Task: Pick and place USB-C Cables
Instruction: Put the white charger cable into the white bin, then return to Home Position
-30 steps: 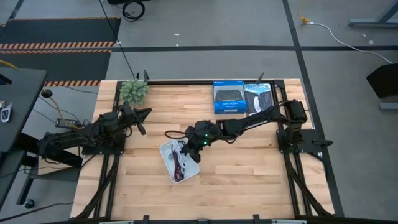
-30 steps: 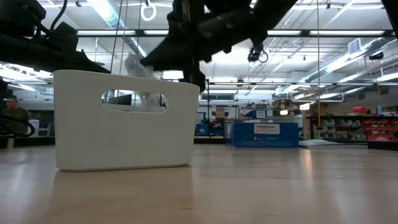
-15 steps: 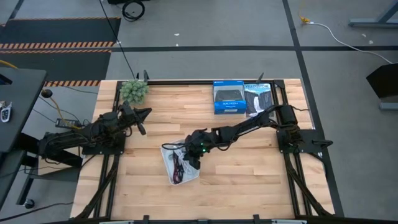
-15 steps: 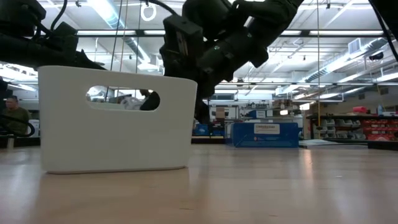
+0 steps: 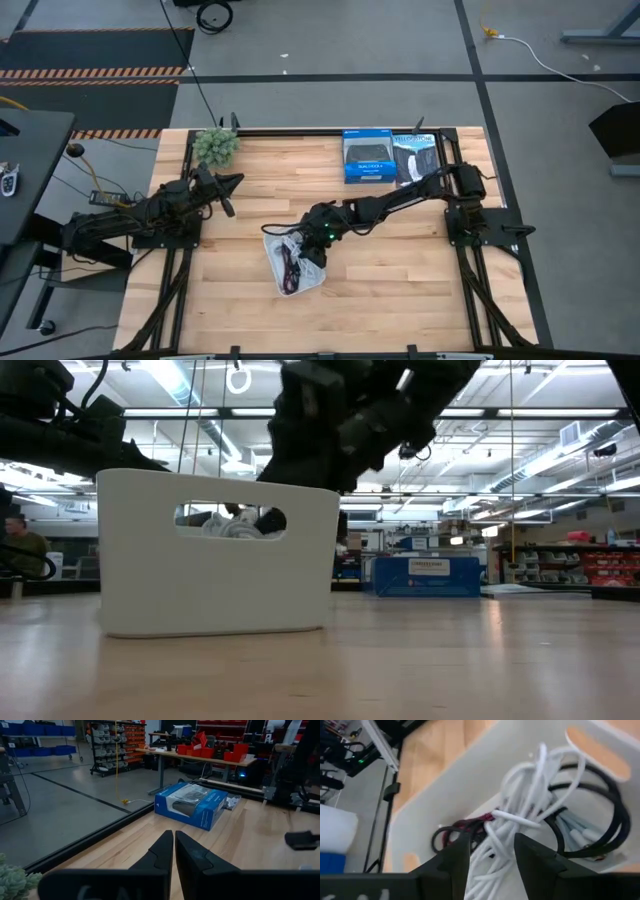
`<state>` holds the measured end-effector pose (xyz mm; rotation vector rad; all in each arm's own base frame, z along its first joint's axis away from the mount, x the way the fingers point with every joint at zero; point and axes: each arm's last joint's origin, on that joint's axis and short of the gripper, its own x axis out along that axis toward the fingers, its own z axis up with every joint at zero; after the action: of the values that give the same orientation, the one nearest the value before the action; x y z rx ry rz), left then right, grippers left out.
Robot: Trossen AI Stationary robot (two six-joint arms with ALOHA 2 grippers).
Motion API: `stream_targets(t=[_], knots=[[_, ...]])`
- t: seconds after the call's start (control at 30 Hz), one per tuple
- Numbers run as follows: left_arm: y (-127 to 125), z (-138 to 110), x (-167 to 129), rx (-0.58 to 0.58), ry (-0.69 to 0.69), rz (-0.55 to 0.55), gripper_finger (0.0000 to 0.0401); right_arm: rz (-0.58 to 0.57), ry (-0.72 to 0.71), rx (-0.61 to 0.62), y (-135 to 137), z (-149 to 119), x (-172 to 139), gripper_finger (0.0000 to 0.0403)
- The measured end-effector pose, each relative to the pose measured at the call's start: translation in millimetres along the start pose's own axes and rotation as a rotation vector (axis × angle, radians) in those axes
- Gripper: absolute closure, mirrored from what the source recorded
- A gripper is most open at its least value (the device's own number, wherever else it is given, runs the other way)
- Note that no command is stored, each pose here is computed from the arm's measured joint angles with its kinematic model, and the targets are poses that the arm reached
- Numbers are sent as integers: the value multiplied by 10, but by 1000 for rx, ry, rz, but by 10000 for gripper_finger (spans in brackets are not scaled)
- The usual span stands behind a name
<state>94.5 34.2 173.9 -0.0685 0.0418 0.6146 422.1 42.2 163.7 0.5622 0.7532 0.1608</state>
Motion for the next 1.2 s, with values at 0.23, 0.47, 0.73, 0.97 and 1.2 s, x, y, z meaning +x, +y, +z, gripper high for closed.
stream_targets(t=[0.23,0.47,0.73,0.97,1.2], knots=[[0,0,0,0,0,0,376,-26,-25,-88,158,119,-309,241],[0,0,0,0,0,0,376,-72,-28,-152,316,212,-744,241],[0,0,0,0,0,0,376,-188,-20,-191,445,235,-1364,241],[0,0,0,0,0,0,376,-292,-78,-232,619,181,-1903,241],[0,0,0,0,0,0,376,-414,-156,-281,784,47,-2364,241]])
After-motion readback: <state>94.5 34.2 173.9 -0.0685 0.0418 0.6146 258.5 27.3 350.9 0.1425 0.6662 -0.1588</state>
